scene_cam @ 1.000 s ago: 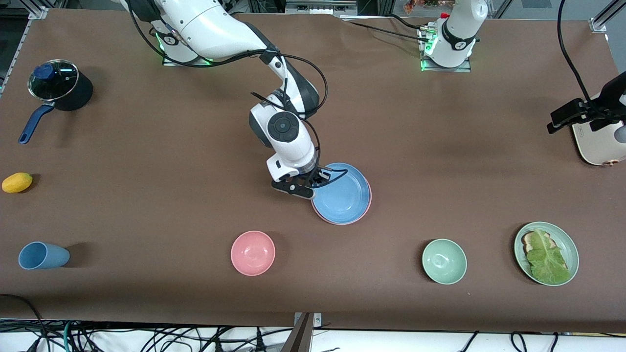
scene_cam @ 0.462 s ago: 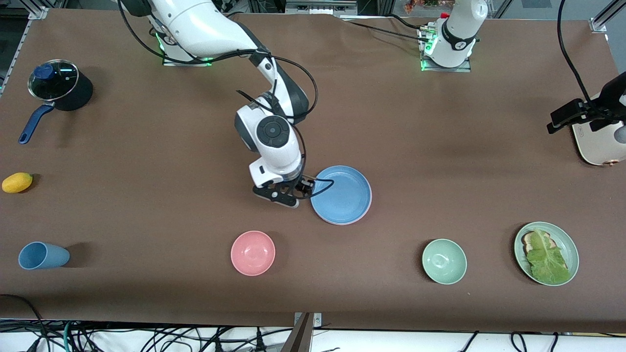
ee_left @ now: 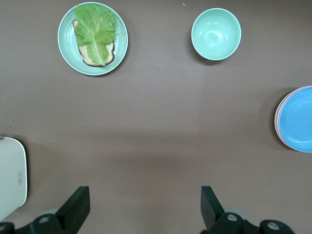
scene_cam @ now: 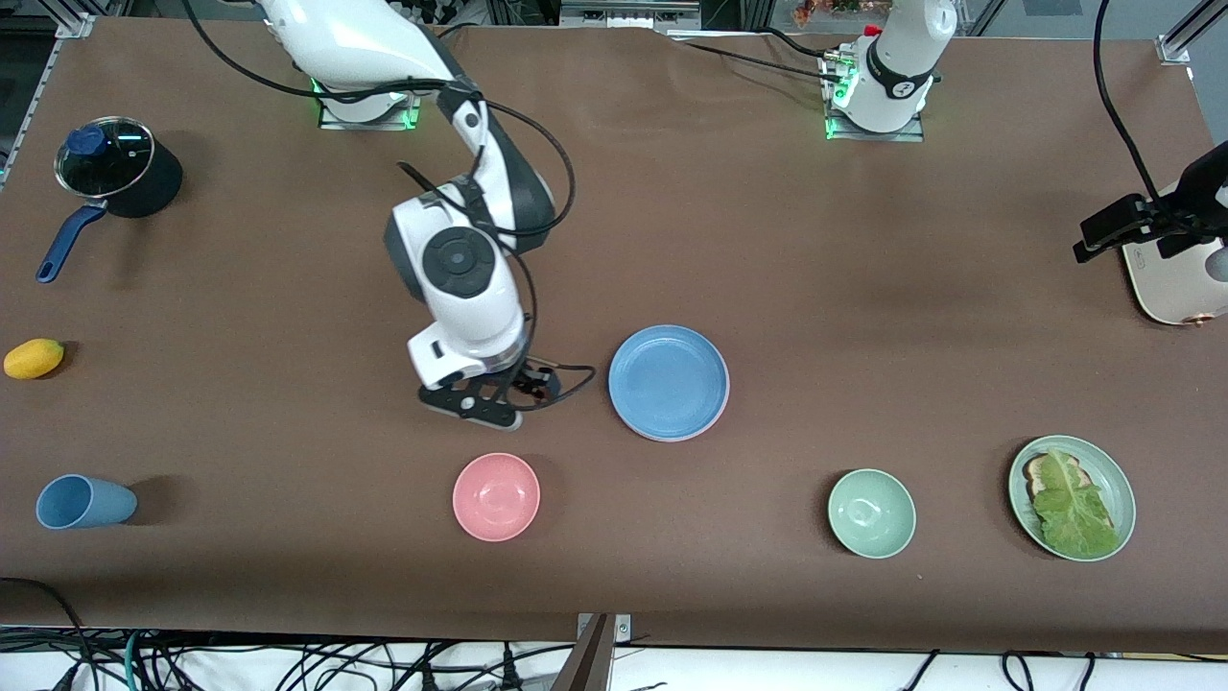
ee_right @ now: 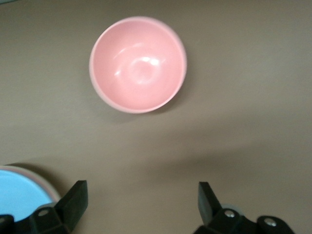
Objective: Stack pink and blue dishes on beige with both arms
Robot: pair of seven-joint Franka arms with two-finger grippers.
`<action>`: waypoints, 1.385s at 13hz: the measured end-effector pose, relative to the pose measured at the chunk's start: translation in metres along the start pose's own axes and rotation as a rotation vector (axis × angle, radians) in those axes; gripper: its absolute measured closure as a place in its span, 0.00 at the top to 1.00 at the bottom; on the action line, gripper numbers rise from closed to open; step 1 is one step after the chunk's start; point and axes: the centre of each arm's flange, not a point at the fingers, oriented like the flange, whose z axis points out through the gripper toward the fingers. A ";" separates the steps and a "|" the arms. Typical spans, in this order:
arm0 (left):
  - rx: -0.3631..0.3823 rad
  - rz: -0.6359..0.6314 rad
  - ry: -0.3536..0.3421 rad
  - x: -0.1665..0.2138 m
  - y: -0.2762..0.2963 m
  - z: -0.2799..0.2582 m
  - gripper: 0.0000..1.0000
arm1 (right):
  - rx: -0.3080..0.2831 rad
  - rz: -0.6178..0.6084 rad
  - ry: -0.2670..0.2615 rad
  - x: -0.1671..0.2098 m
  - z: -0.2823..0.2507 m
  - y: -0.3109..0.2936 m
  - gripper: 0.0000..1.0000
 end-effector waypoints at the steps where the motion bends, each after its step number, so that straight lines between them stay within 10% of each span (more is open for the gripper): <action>1: 0.000 0.000 0.000 0.000 0.000 0.000 1.00 | -0.008 -0.008 -0.006 0.016 -0.004 0.021 1.00; 6: 0.000 0.000 0.000 0.000 0.000 0.000 1.00 | -0.039 -0.024 -0.130 0.054 -0.068 0.115 1.00; 18: 0.000 -0.001 0.000 0.000 -0.001 0.000 1.00 | 0.061 -0.211 -0.163 0.035 -0.246 0.316 1.00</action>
